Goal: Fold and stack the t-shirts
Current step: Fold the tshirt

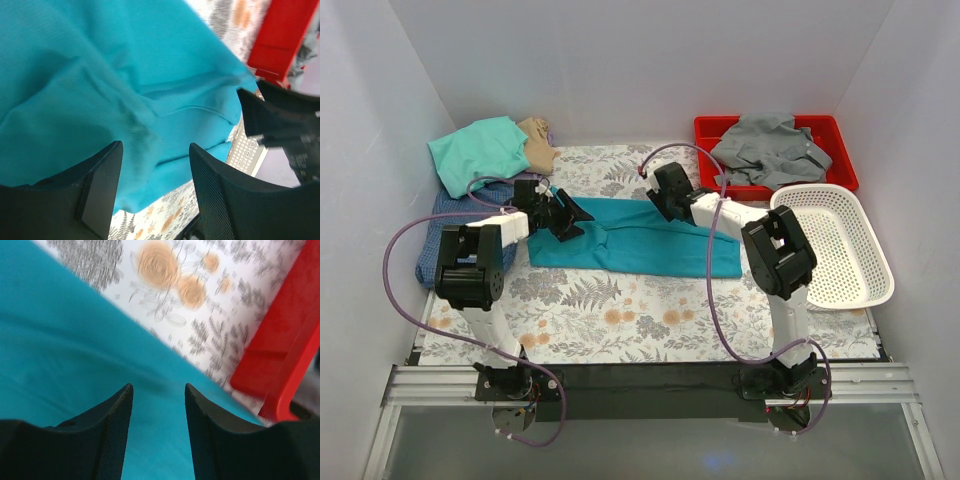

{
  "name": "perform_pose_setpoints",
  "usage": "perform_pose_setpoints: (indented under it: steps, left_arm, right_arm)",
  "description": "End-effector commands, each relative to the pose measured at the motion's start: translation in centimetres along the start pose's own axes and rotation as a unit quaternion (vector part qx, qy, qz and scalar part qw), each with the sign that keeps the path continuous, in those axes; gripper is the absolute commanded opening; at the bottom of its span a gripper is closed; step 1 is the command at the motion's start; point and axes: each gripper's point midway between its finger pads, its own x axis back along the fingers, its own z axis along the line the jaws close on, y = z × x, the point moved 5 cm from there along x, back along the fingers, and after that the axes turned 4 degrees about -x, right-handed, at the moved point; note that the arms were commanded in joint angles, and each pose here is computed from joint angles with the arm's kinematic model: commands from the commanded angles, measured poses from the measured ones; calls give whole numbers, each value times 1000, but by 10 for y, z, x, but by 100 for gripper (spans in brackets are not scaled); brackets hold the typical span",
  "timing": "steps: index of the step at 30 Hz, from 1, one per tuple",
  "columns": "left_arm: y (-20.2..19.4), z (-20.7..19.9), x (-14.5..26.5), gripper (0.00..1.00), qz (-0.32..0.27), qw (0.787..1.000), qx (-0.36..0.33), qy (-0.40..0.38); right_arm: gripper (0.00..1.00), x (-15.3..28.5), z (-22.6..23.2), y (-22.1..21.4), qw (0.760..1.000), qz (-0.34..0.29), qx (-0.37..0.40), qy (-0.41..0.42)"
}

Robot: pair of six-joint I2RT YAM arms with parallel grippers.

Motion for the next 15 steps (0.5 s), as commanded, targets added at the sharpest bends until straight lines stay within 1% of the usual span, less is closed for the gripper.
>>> perform_pose_setpoints:
  steps: [1, 3, 6, 10, 11, 15]
  left_arm:
    - [-2, -2, -1, 54, 4, 1000, 18, -7]
    - [-4, 8, -7, 54, 7, 1000, 27, 12]
    - [-2, 17, -16, 53, 9, 999, 33, 26]
    - [6, 20, -21, 53, -1, 999, 30, 42]
    - [6, 21, -22, 53, 1, 999, 28, 44]
    - [23, 13, -27, 52, 1, 999, 8, 49]
  right_arm:
    - [52, 25, -3, -6, 1000, 3, -23, 3]
    - [52, 30, -5, -9, 1000, 4, -26, 2]
    - [52, 27, -4, -28, 999, 26, -28, 2]
    - [51, 27, 2, -55, 997, 68, -31, 16]
    - [51, 30, 5, -68, 995, 86, -35, 22]
    - [49, 43, 20, -102, 988, 136, -40, 65]
